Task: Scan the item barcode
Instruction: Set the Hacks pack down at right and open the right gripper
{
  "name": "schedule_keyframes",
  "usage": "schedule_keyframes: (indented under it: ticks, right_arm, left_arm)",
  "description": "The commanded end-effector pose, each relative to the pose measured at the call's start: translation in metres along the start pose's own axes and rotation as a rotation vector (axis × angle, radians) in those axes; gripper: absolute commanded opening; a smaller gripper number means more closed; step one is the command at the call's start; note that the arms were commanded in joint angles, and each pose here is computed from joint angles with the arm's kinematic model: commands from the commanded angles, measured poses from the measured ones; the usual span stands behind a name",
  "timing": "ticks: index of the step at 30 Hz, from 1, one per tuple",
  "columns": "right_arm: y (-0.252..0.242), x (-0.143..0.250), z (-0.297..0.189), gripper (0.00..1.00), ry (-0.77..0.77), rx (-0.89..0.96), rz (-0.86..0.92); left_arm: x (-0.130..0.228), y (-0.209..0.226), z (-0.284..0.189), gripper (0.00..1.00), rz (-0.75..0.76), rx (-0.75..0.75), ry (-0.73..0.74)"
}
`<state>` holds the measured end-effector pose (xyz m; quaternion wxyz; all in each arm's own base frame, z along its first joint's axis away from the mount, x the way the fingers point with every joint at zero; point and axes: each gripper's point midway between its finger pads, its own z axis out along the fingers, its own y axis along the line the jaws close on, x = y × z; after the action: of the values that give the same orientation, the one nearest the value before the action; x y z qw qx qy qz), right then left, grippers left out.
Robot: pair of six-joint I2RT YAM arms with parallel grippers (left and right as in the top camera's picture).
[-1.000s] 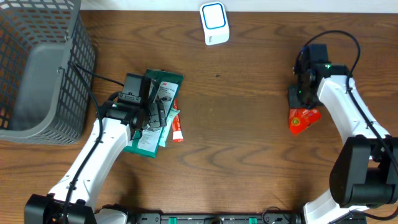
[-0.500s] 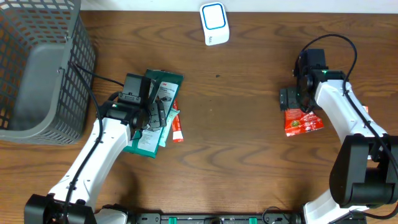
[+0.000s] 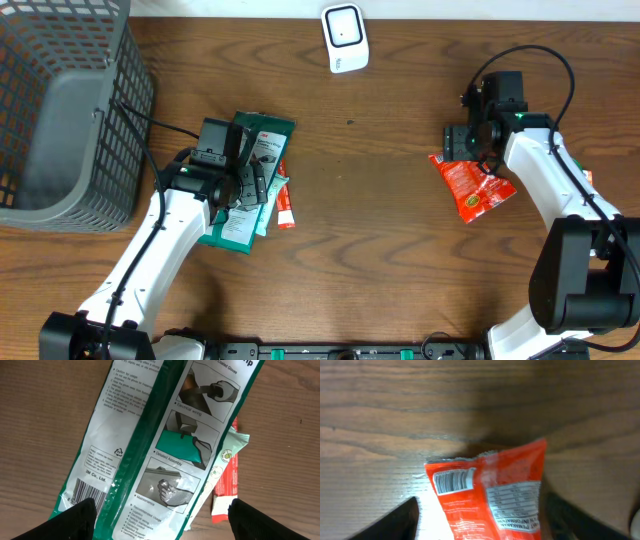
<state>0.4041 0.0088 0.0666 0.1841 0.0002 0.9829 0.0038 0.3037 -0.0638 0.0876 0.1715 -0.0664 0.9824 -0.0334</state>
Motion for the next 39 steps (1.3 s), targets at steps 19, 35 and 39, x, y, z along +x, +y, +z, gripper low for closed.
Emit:
schedule_keyframes:
  ticks: [19,35,39]
  right_arm:
    - [0.043,0.054,0.029,0.01,0.073,-0.133,-0.139]
    - [-0.067,0.057,0.032,0.03,0.046,0.279,0.092]
    - [-0.086,0.054,0.030,0.04,0.008,0.300,0.285]
  left_arm:
    - [0.001,0.002,0.001,0.85,0.001,-0.007,0.003]
    - [0.001,0.002,0.001,0.85,0.001,-0.007,0.003]
    - [0.001,0.002,0.001,0.85,0.001,-0.007,0.003]
